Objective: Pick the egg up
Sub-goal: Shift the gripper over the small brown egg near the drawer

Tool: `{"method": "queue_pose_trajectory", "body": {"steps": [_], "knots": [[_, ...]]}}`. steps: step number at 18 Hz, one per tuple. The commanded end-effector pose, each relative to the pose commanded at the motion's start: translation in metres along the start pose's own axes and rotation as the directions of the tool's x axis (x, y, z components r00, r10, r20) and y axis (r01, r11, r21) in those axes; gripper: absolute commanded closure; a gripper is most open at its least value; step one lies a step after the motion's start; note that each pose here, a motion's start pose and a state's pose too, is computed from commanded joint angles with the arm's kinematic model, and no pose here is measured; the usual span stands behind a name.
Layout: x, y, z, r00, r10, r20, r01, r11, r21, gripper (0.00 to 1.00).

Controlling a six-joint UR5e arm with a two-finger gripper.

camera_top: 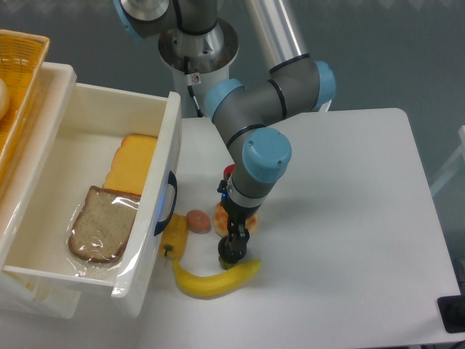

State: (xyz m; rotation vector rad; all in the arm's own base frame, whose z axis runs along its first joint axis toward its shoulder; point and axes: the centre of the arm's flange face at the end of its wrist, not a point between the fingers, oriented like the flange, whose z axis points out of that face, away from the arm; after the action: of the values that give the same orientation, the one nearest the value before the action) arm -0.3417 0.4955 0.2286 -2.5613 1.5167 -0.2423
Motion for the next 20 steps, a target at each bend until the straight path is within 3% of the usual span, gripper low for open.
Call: {"method": "queue_pose_trajectory", "body": {"steps": [9,20], "knots": [[0.002,-0.031,0.012,0.999,0.045,-0.025,-0.045,0.999,-0.001,0.00],[0.000,-0.037,0.032,0.995,0.055,-0.079,-0.059,0.997,-0.045,0.02]]}}
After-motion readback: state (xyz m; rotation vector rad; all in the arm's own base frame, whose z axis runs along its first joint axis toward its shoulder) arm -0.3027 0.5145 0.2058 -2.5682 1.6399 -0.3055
